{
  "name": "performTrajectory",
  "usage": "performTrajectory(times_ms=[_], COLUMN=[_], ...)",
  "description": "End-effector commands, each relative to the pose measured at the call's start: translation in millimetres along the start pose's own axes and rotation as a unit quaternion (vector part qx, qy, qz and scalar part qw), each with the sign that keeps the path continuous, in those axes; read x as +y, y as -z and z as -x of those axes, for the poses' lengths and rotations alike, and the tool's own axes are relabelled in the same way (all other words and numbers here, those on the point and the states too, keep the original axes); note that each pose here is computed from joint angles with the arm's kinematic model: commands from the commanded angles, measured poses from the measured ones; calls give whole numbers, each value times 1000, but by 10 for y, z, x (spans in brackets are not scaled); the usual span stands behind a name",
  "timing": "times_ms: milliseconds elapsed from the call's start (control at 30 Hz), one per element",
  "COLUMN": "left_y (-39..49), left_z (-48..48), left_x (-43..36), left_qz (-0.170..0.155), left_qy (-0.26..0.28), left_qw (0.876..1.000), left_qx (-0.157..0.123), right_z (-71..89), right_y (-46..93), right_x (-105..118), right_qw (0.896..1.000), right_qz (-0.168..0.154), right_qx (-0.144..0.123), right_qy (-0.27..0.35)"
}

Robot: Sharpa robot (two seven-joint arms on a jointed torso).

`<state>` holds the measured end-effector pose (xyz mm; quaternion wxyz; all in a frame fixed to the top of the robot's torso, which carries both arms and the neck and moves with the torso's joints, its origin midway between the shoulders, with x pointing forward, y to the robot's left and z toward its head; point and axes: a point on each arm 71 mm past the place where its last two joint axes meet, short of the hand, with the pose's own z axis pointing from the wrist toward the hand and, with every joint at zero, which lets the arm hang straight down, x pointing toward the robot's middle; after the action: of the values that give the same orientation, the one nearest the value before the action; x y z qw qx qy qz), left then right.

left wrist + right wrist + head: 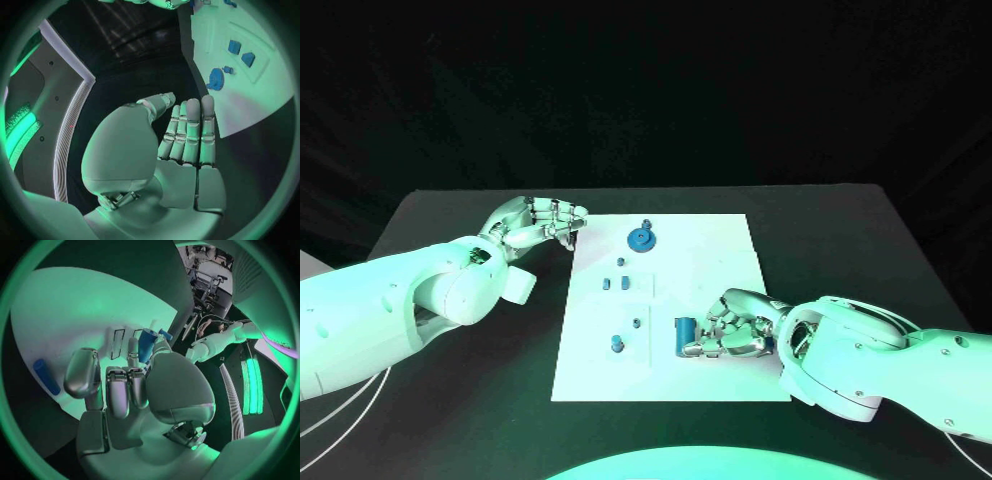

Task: Assemble the parts on the task board

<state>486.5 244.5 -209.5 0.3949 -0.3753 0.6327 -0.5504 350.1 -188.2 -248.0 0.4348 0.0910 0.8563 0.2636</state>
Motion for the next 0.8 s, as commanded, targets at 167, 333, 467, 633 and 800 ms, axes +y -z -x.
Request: performTrajectory(times_ms=[167, 333, 467, 633, 800], left_y=[-3, -2, -2, -2, -2], left_z=[-12, -10, -9, -9, -8], left_x=[-5, -4, -3, -3, -3], left_qz=[-1, -1, 0, 0, 0], left_qy=[4, 4, 5, 5, 5], left_qw=[1000, 1000, 1000, 1000, 1000], left_qx=[3, 3, 3, 3, 2], right_z=[-22, -12, -6, 2, 8], right_y=[-21, -30, -33, -37, -37], right_x=[-62, -73, -75, -84, -90], right_qw=[1000, 1000, 1000, 1000, 1000], right_qz=[-16, -18, -18, -19, -20], right_qx=[8, 3, 0, -3, -4], right_qy=[14, 12, 10, 9, 13])
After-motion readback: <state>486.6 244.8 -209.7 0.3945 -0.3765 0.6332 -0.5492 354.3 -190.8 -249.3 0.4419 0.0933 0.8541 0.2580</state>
